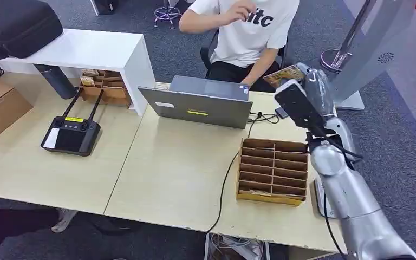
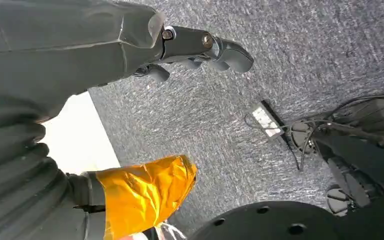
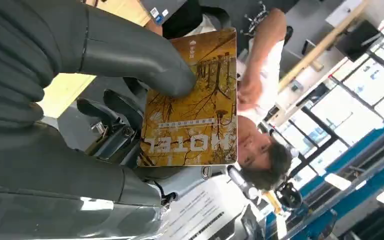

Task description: Pass the card to the sensor for recognition and then transmit it.

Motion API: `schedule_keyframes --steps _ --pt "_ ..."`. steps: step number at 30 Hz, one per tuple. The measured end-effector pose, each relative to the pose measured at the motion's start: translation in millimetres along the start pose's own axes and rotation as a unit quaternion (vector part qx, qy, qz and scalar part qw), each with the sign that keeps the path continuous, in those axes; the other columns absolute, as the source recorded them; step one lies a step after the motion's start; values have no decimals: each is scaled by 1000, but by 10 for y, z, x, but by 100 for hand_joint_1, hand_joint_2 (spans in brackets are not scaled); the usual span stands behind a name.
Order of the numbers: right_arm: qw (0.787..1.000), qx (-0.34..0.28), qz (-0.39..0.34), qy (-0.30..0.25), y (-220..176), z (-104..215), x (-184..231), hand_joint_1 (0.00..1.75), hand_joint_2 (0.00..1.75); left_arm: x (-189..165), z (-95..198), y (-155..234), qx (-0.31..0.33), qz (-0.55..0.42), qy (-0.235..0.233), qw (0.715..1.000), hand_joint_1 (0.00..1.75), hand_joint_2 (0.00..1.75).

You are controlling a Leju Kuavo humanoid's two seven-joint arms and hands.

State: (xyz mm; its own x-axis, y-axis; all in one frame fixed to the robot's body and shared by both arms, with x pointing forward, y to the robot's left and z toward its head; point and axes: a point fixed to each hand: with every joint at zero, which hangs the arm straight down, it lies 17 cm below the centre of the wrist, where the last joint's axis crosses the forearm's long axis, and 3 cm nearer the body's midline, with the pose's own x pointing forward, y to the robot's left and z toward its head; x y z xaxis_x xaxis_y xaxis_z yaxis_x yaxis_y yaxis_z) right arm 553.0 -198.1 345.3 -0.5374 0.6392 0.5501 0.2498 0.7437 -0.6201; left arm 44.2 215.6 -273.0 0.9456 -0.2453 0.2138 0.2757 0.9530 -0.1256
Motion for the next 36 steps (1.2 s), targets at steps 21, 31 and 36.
schedule_keyframes --steps 21,31,36 --pt "977 -102 -4 187 -934 1763 -1473 175 175 -178 18 -11 11 40 1 999 0 175" --pt "955 -89 -26 282 -740 2587 -1815 175 175 -177 17 11 19 56 -3 998 0 175" --pt "946 -77 -40 312 -555 2904 -1836 175 175 -275 27 -6 22 61 4 998 0 175"
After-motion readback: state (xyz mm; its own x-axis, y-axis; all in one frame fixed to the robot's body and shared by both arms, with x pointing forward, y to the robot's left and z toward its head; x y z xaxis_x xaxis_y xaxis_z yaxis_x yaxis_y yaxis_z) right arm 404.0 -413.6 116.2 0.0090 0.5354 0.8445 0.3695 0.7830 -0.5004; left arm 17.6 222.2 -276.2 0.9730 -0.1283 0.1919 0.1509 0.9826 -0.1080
